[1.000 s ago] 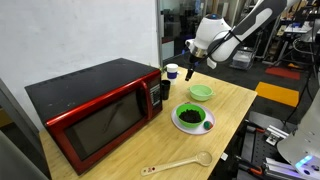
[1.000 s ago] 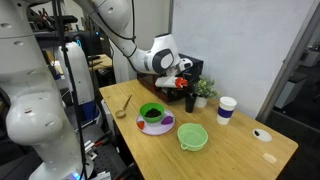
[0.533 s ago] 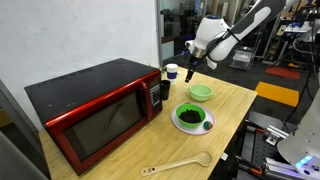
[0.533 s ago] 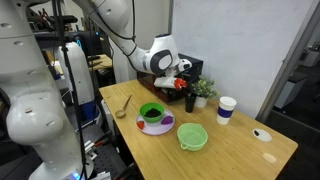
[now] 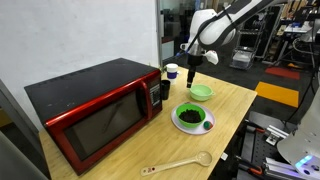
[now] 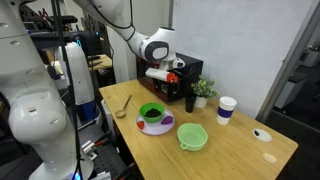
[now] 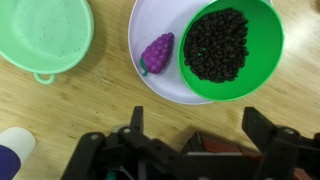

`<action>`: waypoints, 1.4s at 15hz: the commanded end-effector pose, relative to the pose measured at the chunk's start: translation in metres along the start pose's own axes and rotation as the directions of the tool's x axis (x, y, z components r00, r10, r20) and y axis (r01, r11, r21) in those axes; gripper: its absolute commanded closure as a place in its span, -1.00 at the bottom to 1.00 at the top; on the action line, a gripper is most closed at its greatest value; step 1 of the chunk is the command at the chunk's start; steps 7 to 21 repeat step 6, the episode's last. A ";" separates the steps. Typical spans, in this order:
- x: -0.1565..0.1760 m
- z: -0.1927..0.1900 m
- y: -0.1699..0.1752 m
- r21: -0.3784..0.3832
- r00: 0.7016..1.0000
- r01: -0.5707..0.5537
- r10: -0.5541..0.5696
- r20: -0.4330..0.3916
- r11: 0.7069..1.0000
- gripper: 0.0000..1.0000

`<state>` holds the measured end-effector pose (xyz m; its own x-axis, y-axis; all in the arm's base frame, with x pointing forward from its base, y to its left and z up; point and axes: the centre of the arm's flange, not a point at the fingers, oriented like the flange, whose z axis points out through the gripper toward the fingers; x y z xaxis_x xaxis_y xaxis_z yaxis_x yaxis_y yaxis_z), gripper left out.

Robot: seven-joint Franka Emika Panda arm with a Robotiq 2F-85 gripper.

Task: Pour the contents in the green pot into the green bowl

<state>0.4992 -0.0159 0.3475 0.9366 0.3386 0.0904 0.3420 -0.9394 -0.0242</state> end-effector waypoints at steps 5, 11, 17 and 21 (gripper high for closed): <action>0.004 -0.040 0.002 0.027 0.999 0.034 -0.035 0.039 0.999 -1.00; 0.004 -0.046 0.002 0.024 0.999 0.034 -0.035 0.033 0.999 -1.00; 0.004 -0.046 0.002 0.024 0.999 0.034 -0.035 0.033 0.999 -1.00; 0.004 -0.046 0.002 0.024 0.999 0.034 -0.035 0.033 0.999 -1.00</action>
